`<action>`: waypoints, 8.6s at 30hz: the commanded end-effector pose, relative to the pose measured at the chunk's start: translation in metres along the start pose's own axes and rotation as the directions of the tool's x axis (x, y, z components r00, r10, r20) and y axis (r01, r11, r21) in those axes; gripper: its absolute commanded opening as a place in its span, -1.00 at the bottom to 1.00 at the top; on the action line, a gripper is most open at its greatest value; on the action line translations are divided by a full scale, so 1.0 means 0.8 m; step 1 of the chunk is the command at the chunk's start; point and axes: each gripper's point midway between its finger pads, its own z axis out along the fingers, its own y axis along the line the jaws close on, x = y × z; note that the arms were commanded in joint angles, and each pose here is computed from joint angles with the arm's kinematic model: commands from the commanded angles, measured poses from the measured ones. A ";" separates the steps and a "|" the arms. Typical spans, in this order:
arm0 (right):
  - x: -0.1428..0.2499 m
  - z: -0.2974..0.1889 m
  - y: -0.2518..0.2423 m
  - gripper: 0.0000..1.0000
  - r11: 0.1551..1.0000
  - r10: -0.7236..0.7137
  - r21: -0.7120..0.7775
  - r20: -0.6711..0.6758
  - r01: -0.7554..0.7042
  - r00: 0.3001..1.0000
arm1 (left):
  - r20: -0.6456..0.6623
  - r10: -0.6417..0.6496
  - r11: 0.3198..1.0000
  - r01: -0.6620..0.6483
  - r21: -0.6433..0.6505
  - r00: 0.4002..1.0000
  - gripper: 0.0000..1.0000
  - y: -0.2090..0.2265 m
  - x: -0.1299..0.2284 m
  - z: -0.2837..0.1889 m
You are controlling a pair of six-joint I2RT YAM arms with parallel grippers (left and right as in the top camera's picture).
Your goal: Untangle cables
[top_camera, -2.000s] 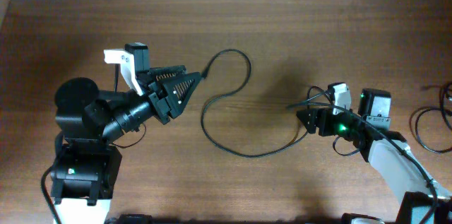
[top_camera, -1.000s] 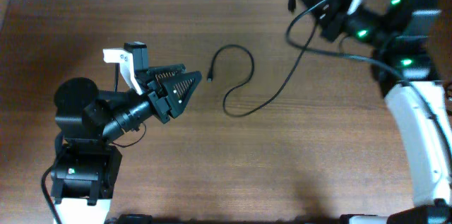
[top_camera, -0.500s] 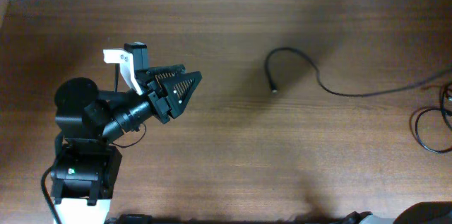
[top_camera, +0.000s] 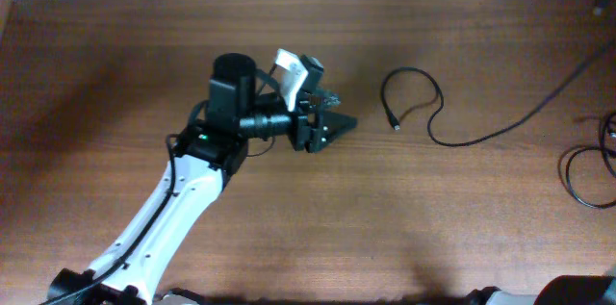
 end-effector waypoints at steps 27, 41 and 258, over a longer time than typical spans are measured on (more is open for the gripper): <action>-0.047 0.014 0.010 -0.92 0.986 0.168 -0.023 0.140 -0.166 0.976 | -0.110 0.348 0.924 -0.360 -0.128 0.931 0.98 0.001 0.027 0.071; -0.005 -0.290 -0.238 -0.92 0.575 0.128 0.740 0.340 -0.349 0.932 | -0.139 0.282 0.956 -0.290 -0.045 0.949 0.98 -0.018 0.045 0.069; 0.387 -0.090 -0.476 -0.37 0.254 0.684 0.966 -0.208 0.039 0.699 | 0.145 0.378 0.923 -0.385 0.025 0.915 0.98 -0.160 -0.057 -0.031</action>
